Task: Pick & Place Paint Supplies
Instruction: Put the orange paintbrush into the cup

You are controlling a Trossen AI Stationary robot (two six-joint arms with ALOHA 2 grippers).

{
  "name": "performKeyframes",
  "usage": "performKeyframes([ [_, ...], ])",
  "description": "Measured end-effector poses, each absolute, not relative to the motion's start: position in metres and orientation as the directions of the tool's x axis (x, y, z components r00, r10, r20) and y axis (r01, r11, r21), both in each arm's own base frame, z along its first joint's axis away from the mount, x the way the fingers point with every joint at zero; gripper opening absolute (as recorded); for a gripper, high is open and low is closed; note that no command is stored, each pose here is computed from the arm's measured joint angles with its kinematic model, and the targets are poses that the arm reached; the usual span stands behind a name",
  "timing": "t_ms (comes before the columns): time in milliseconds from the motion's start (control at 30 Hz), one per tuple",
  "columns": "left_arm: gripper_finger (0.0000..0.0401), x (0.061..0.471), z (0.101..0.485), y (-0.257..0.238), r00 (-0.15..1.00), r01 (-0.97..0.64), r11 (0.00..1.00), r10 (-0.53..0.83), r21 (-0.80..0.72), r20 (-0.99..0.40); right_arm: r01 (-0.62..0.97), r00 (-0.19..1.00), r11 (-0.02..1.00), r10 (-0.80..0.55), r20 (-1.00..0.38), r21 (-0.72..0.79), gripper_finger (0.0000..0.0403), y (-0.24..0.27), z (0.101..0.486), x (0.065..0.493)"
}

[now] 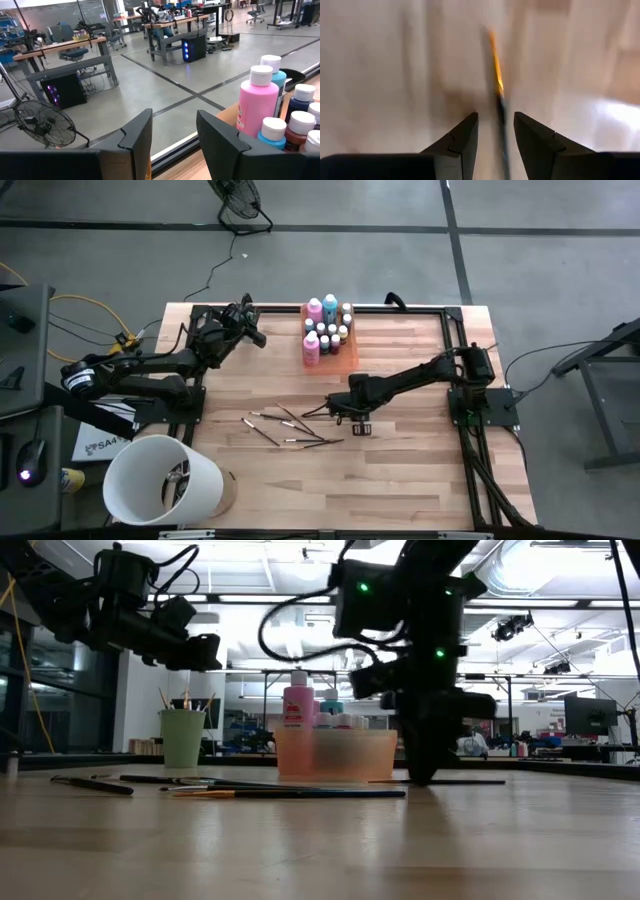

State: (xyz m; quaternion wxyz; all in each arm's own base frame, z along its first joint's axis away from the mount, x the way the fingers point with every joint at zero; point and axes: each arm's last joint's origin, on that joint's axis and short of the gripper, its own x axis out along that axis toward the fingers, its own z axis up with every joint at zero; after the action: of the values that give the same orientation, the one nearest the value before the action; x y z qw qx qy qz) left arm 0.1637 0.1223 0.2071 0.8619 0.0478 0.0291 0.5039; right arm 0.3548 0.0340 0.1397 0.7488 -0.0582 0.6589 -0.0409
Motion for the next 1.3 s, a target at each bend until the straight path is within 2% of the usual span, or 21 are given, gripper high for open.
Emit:
performKeyframes([
  [167,0.0152,0.164,0.206,0.122,0.49,-0.865,0.488,0.871,0.118,-0.013,0.001,0.222,1.0,-0.027,-0.975,-0.028,0.0122,0.031,0.147,0.368],
  [267,0.0152,0.164,0.206,0.122,0.49,-0.865,0.488,0.871,0.119,-0.015,0.001,0.261,1.0,-0.023,-0.965,-0.024,0.0122,0.027,0.148,0.373],
  [567,0.0152,0.164,0.206,0.122,0.49,-0.863,0.488,0.871,0.132,-0.014,-0.173,0.237,0.98,-0.059,-0.97,-0.102,0.0122,0.028,0.148,0.37],
  [833,0.0152,0.164,0.206,0.122,0.49,-0.861,0.487,0.871,0.143,-0.016,-0.172,0.175,0.984,-0.003,-0.985,-0.033,0.0122,0.037,0.153,0.361],
  [1000,0.0152,0.164,0.206,0.122,0.491,-0.861,0.488,0.871,0.143,-0.017,-0.268,0.186,0.962,-0.007,-0.982,-0.058,0.0123,0.062,0.165,0.353],
  [1100,0.0152,0.164,0.206,0.122,0.491,-0.861,0.488,0.871,0.142,-0.017,-0.341,0.169,0.938,-0.008,-0.986,-0.066,0.0133,0.079,0.167,0.346],
  [1300,0.0152,0.164,0.205,0.122,0.491,-0.862,0.488,0.871,0.136,-0.018,-0.42,0.179,0.901,-0.03,-0.983,-0.104,0.0178,0.102,0.167,0.34],
])
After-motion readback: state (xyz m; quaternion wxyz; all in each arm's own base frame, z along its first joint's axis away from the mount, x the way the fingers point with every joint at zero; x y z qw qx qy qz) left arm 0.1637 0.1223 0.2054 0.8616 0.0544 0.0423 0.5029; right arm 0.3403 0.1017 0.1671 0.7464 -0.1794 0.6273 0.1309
